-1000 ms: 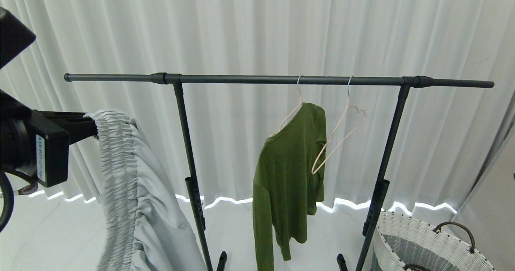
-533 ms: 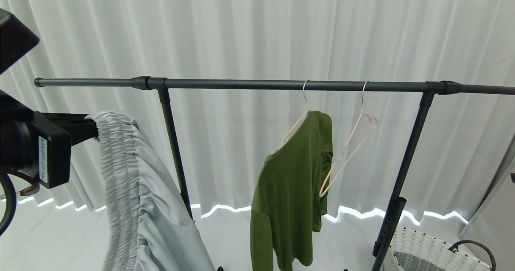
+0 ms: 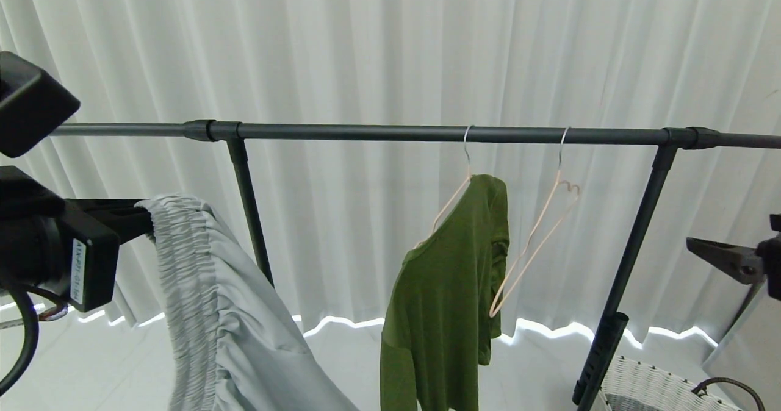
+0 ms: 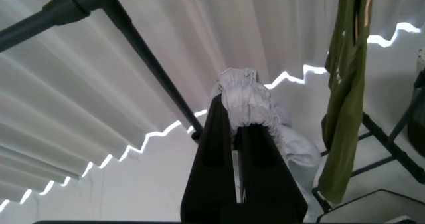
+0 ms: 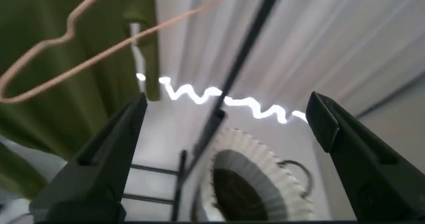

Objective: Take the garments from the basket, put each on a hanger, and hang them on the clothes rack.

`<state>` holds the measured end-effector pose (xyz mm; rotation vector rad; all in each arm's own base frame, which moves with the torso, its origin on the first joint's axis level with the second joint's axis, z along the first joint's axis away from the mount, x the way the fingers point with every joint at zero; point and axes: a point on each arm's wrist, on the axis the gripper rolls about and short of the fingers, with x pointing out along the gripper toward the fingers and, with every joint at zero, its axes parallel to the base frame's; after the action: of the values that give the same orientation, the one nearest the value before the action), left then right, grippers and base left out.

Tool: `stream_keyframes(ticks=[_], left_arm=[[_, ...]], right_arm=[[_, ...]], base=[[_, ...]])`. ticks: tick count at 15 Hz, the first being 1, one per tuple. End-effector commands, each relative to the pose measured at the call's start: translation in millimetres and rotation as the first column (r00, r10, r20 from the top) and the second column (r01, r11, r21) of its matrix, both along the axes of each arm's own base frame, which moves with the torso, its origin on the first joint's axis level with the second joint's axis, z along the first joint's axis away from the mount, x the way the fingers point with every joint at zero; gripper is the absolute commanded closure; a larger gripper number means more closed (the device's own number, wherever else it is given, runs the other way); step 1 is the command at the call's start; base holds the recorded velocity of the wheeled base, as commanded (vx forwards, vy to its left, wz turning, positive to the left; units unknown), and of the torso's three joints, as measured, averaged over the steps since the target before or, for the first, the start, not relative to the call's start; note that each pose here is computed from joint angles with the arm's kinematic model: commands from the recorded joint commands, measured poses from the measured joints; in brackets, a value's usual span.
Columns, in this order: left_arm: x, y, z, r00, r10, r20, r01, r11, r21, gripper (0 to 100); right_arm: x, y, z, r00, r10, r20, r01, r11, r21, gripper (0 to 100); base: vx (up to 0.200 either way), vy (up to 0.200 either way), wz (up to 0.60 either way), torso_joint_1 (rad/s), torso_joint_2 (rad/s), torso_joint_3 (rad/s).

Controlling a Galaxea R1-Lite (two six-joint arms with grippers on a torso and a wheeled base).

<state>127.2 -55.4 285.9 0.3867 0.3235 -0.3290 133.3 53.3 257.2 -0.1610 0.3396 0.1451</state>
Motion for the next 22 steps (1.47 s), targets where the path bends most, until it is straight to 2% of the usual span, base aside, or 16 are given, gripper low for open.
stream_keyframes(ticks=[1, 3, 8, 14, 18, 22], left_arm=[[-1, 2, -1, 1.000, 0.006, 0.005, -0.006, 1.000, 0.005, 100], [0, 4, 1, 1.000, 0.023, 0.013, -0.023, 1.000, 0.007, 100], [0, 6, 0, 0.999, 0.034, 0.011, -0.034, 0.999, 0.006, 100], [1, 5, -1, 0.999, 0.031, 0.007, -0.031, 0.999, 0.007, 100], [-1, 6, 1, 0.999, 0.033, 0.014, -0.033, 0.999, 0.004, 100], [-1, 6, 0, 0.999, 0.033, 0.013, -0.033, 0.999, 0.005, 100]], right_arm=[[31, 29, -19, 0.996, 0.057, -0.075, -0.056, 0.998, 0.014, 0], [44, 39, -25, 0.995, 0.067, -0.070, -0.066, 0.998, 0.016, 0], [45, 39, -26, 0.995, 0.064, -0.077, -0.063, 0.998, 0.014, 0], [53, 44, -32, 0.993, 0.057, -0.104, -0.054, 0.998, 0.024, 0], [91, 65, -36, 0.994, 0.027, -0.109, -0.018, 0.996, 0.085, 0], [111, 72, -46, 0.990, 0.011, -0.142, -0.001, 0.998, 0.067, 0]], base=[[0.000, 0.000, 0.00, 0.000, 0.00, 0.000], [0.000, 0.000, 0.00, 0.000, 0.00, 0.000], [0.000, 0.200, 0.00, 0.003, 0.00, -0.001], [0.000, 0.000, 0.00, 0.000, 0.00, 0.000], [0.000, 0.000, 0.00, 0.000, 0.00, 0.000], [0.000, 0.000, 0.00, 0.000, 0.00, 0.000]])
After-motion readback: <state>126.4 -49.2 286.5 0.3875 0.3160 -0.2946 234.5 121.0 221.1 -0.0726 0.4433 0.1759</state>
